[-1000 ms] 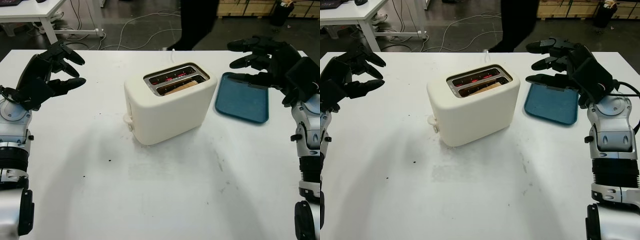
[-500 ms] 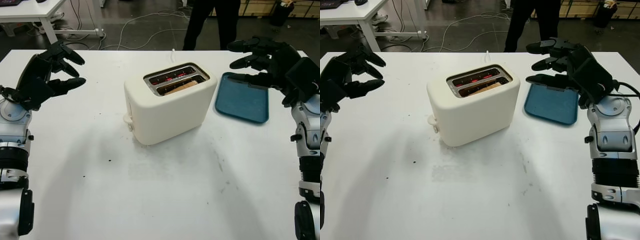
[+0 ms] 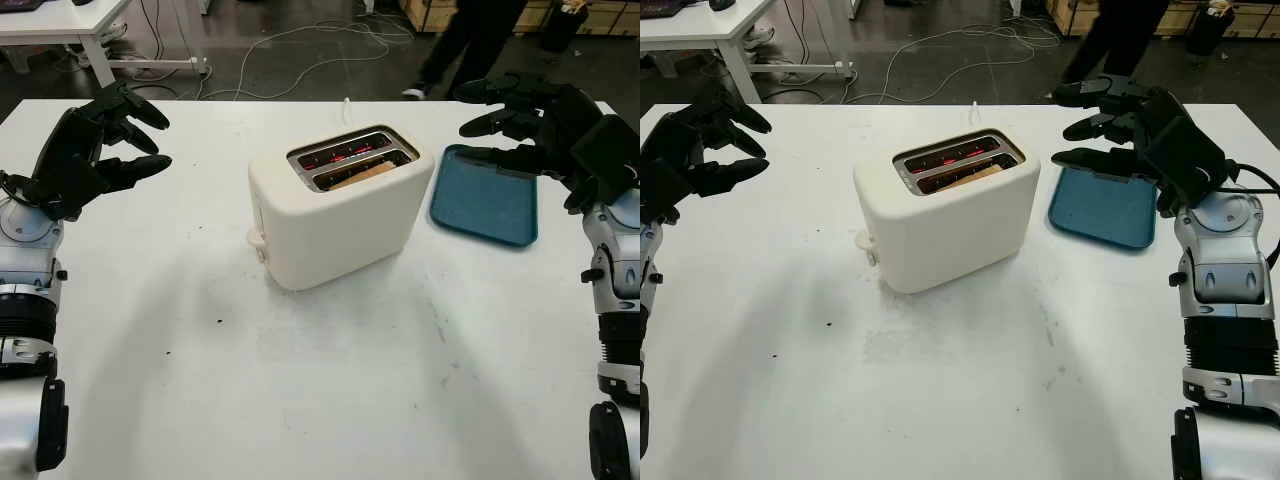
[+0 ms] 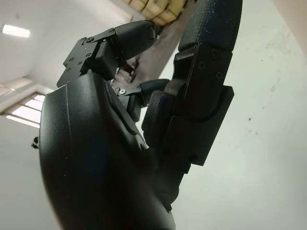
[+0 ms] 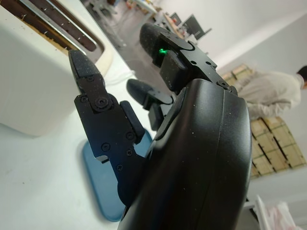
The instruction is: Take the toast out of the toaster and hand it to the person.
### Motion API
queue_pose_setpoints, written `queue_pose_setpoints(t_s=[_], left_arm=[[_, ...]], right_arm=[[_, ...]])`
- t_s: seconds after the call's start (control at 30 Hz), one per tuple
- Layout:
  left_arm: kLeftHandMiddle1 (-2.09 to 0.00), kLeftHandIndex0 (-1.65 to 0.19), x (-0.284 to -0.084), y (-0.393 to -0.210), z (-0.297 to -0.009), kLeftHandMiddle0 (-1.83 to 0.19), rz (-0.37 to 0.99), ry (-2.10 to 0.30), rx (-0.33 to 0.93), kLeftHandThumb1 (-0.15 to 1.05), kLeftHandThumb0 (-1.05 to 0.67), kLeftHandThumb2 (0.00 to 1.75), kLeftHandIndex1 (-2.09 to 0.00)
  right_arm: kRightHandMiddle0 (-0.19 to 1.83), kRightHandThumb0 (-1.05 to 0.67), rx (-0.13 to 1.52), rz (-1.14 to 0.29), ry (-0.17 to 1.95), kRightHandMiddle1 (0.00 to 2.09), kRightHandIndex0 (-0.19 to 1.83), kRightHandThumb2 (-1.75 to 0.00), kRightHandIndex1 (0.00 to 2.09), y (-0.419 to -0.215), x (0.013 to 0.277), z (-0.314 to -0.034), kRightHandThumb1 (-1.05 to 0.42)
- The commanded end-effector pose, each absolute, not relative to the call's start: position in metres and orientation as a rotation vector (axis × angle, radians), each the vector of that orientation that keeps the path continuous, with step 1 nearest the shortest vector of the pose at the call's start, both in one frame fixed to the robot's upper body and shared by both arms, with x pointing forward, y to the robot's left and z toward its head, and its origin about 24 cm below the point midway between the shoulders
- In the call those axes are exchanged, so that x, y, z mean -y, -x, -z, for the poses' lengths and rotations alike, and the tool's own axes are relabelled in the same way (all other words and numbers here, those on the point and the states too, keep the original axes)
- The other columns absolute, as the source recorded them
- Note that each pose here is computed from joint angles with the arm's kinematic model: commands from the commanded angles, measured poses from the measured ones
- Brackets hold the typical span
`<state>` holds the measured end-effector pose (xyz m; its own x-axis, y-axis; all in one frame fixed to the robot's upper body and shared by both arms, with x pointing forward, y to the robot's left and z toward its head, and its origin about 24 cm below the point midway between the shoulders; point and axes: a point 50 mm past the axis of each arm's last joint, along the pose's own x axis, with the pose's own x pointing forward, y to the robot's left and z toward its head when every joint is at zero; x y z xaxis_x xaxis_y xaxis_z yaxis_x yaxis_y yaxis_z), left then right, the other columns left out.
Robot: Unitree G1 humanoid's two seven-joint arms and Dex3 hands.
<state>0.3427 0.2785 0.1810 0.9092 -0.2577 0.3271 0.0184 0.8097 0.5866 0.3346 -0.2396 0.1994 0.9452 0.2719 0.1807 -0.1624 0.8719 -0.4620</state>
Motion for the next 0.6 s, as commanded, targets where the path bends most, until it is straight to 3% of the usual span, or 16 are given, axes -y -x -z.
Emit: queue_pose_setpoints(t_s=[0.0,0.57], left_arm=[[-1.48,-0.23,-0.2822,-0.3407,-0.1836,-0.31,0.139,-0.616,0.423,0.92,-1.05,0.14,-1.42],[-1.50,-0.22,-0.2816,-0.3407,-0.1833,-0.30,0.134,-0.620,0.418,0.92,-1.05,0.12,-1.43]], right_arm=[[0.56,-0.30,0.267,-0.231,0.455,0.38,0.42,0.00,0.94,-0.3349,0.2403,-0.2028,-0.68],[0.56,-0.32,0.259,-0.222,0.462,0.39,0.42,0.00,0.94,-0.3344,0.2400,-0.2026,-0.67]])
